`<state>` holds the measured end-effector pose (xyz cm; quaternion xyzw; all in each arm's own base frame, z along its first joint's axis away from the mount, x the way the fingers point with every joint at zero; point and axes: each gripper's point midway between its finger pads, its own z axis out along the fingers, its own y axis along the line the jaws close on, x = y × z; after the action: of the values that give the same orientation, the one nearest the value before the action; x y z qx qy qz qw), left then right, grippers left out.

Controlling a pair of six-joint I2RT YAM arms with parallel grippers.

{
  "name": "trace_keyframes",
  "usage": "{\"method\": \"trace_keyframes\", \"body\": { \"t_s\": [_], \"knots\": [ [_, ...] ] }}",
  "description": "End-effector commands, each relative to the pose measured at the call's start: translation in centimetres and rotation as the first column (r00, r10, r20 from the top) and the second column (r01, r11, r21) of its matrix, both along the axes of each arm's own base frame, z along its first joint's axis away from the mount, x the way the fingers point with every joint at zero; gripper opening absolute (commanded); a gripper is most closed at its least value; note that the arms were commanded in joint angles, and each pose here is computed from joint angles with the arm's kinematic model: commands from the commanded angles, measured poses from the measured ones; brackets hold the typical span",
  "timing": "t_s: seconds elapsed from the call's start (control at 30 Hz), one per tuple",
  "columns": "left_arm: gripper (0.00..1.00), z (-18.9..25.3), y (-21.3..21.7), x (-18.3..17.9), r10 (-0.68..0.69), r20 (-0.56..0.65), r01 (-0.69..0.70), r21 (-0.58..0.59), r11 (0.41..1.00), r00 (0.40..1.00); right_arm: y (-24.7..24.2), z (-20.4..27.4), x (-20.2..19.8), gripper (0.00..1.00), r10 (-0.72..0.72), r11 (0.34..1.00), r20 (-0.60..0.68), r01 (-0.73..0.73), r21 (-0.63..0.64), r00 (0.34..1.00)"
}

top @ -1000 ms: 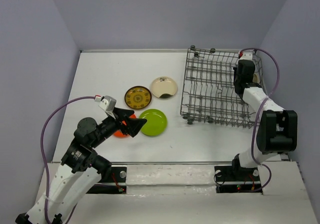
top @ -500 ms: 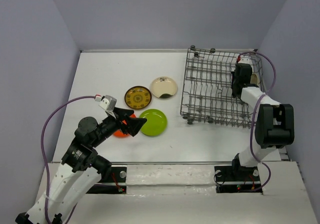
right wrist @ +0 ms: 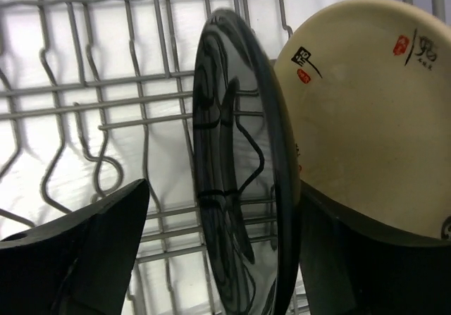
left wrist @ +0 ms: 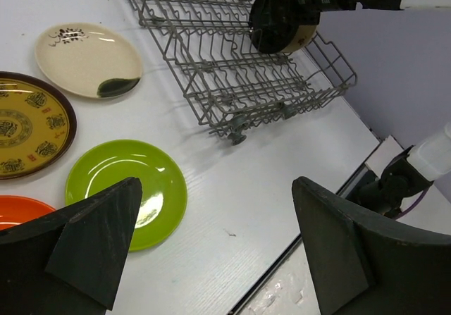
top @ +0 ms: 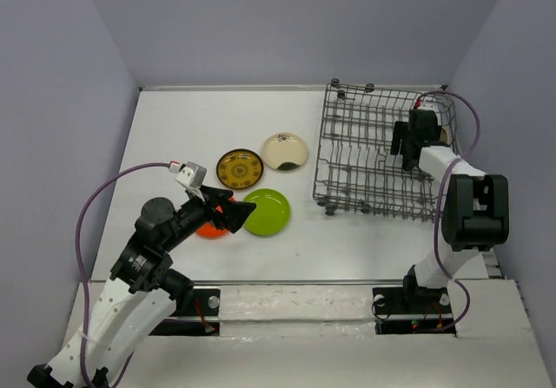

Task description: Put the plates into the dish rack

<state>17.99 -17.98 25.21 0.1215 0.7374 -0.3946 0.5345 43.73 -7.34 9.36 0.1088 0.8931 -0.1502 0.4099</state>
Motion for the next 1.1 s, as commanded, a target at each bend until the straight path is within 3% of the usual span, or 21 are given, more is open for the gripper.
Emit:
{"method": "trace_keyframes", "body": {
  "t_s": [0.0,0.13,0.27,0.47,0.57,0.63,0.7,0.77,0.9,1.0,1.07],
  "knots": [
    [0.99,0.8,0.6,1.0,0.049,0.011,-0.049,-0.004,0.999,0.999,0.1,6.1,1.9,0.86,-0.044,0.998,0.138,0.036,0.058,0.99],
    [0.99,-0.1,0.9,1.9,0.078,-0.024,-0.078,0.018,0.997,0.997,0.8,9.5,1.4,0.88,-0.085,0.989,0.208,0.057,0.137,0.975],
    [0.99,-1.7,2.1,3.9,0.165,-0.091,-0.161,0.05,0.986,0.982,4.0,13.7,-0.4,0.91,-0.082,0.945,0.321,-0.028,0.326,0.944],
    [0.99,-3.1,5.1,6.2,0.355,-0.163,-0.348,0.076,0.935,0.92,12.6,18.0,-3.9,0.92,0.054,0.865,0.488,-0.285,0.414,0.871],
    [0.99,-4.1,6.3,6.8,0.453,-0.249,-0.461,0.03,0.887,0.856,18.0,18.6,-6.3,0.86,0.142,0.767,0.553,-0.444,0.463,0.821],
    [0.99,-5.9,7.3,7.1,0.513,-0.294,-0.537,0.002,0.844,0.806,23.4,17.8,-8.7,0.83,0.263,0.64,0.578,-0.588,0.495,0.772],
    [0.99,-7.6,9.1,7.5,0.587,-0.362,-0.634,-0.014,0.773,0.724,26.1,16.9,-10.3,0.82,0.333,0.583,0.572,-0.641,0.5,0.749],
    [0.99,-11.3,11.2,7.3,0.655,-0.446,-0.716,0.044,0.696,0.61,28.8,15.6,-11.9,0.82,0.416,0.538,0.549,-0.683,0.494,0.725],
    [0.99,-12.4,13.5,7.0,0.739,-0.468,-0.797,0.112,0.594,0.485,30.9,14.8,-13.5,0.82,0.47,0.489,0.553,-0.724,0.486,0.688],
    [0.99,-13.7,16.0,6.5,0.822,-0.444,-0.846,0.22,0.485,0.356,31.5,14.9,-13.8,0.82,0.484,0.466,0.566,-0.744,0.479,0.667],
    [0.99,-15.3,16.1,6.3,0.831,-0.462,-0.837,0.281,0.468,0.309,31.8,15.2,-14.1,0.82,0.494,0.455,0.575,-0.758,0.468,0.652]
  ]
}}
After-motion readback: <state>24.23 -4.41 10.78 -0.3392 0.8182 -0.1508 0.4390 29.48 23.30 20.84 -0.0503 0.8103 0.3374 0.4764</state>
